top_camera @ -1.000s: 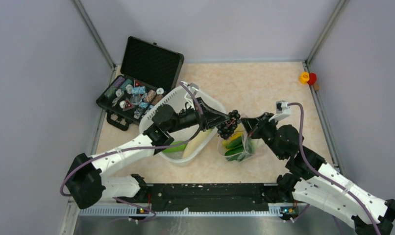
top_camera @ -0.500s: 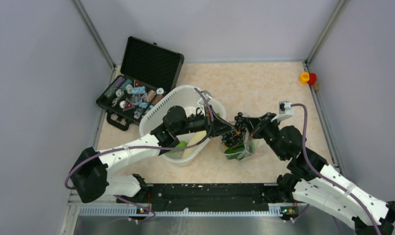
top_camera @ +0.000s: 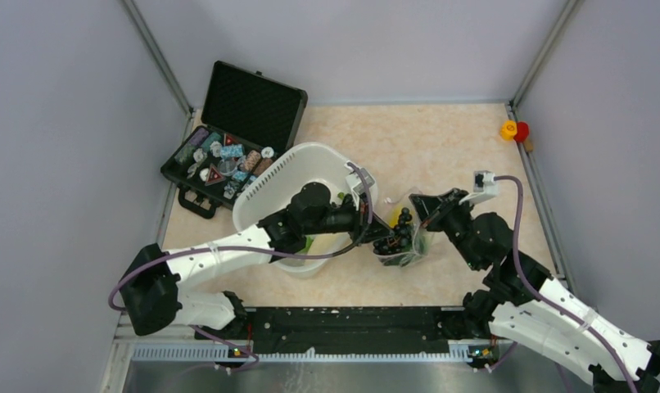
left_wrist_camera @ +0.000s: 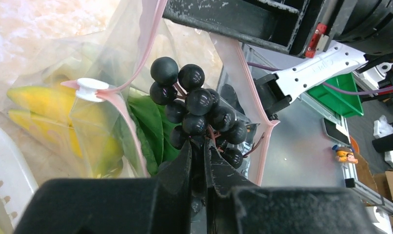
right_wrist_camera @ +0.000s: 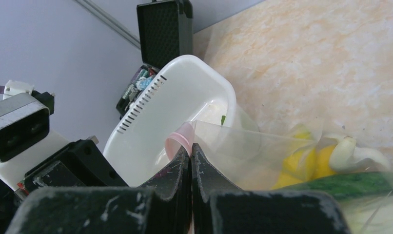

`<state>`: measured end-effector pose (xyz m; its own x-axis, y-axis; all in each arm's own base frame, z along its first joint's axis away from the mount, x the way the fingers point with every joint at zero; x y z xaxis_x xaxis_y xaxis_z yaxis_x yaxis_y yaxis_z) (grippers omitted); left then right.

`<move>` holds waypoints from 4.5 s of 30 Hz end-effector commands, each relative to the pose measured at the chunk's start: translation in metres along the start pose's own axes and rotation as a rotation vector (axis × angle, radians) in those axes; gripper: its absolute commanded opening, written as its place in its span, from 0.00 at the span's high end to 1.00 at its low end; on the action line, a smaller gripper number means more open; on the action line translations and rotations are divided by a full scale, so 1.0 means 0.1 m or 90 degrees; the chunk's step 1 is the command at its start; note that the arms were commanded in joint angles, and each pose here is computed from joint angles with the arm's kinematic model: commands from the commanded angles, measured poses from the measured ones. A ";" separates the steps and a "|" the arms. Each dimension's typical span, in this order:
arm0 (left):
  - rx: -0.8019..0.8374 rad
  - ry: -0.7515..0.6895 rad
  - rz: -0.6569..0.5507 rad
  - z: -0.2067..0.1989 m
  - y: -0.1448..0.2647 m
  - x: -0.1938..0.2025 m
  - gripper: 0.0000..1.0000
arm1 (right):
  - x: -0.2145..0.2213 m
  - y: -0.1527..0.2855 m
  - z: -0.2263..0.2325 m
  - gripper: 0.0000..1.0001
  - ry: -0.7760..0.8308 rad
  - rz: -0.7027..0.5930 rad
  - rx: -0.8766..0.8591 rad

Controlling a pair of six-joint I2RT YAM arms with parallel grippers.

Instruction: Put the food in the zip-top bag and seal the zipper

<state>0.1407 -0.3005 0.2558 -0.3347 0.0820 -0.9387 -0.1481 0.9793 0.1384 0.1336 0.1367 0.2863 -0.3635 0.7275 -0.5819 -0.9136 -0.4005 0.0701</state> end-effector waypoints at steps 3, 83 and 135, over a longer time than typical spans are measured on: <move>-0.042 -0.048 -0.038 0.04 -0.12 -0.32 1.00 | -0.11 0.03 0.26 1.00 0.000 0.006 -0.083; -0.235 0.078 0.289 0.77 0.68 0.42 0.09 | -0.79 0.65 0.09 1.00 0.070 -0.202 0.006; -0.458 0.152 0.401 1.39 0.31 1.11 0.52 | -0.40 0.43 -0.09 1.00 -0.002 -0.120 0.028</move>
<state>0.2102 -0.2660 0.1379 -0.6579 0.4593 -0.5968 -0.2615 0.6039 0.7530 0.1110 0.0831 0.2992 -0.1884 0.7685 -0.6114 -0.9752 -0.2199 0.0241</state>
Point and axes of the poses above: each gripper's point midway between its finger pads, its own y axis back along the fingers, its own z axis along the line the jaws close on, x = y × z, the point moved 9 cm from there along y, back along the fingers, and after that the axes turned 14 degrees about -y, right-handed, at the moved point
